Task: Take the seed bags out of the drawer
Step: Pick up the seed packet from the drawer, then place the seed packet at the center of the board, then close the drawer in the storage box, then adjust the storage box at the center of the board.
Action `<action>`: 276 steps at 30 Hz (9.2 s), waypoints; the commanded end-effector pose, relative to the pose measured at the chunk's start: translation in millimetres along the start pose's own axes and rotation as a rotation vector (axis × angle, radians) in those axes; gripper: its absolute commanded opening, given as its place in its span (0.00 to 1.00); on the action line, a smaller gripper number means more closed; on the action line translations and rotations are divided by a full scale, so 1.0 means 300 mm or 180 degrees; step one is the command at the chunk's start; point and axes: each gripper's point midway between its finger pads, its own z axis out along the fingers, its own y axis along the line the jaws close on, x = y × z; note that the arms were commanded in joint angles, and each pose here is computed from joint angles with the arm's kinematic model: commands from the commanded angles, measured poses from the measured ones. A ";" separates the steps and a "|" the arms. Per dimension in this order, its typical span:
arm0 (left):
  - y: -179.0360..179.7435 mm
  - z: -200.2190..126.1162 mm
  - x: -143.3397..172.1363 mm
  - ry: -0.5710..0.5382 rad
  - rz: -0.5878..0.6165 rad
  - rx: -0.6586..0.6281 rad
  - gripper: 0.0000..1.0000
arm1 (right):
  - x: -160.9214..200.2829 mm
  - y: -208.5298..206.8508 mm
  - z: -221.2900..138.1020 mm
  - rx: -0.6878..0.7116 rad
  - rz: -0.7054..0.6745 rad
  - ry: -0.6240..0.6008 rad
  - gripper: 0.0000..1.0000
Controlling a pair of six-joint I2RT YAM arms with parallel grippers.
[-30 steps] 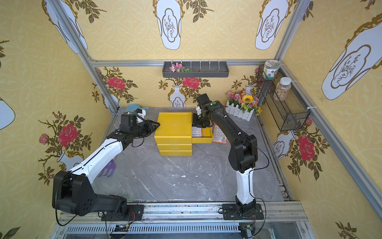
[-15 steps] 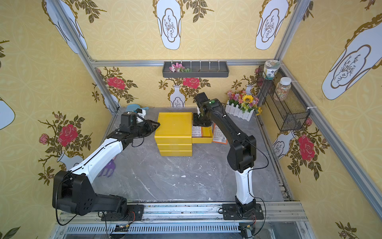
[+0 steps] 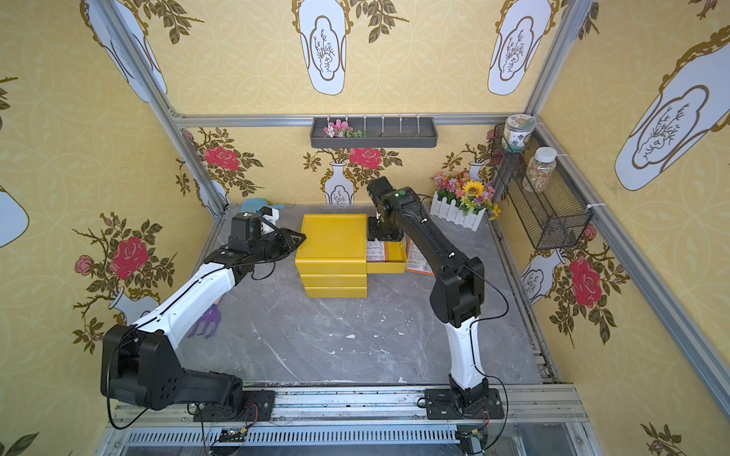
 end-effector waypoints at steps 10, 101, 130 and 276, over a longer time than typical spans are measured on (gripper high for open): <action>0.123 0.003 0.146 0.0496 -0.0186 -0.0439 0.31 | 0.023 0.006 0.046 -0.0047 0.0098 0.0099 0.62; 0.107 0.007 0.131 0.0506 -0.0151 -0.0405 0.31 | -0.166 -0.363 -0.520 -0.0236 0.0696 -0.1151 0.00; 0.105 0.000 0.132 0.0498 -0.0180 -0.0414 0.31 | -0.110 -0.653 -0.129 0.0125 0.1071 -0.0777 0.00; 0.081 0.038 0.051 0.0484 -0.0032 -0.0493 0.35 | 0.199 0.261 -0.066 -0.1562 0.0366 0.0032 0.33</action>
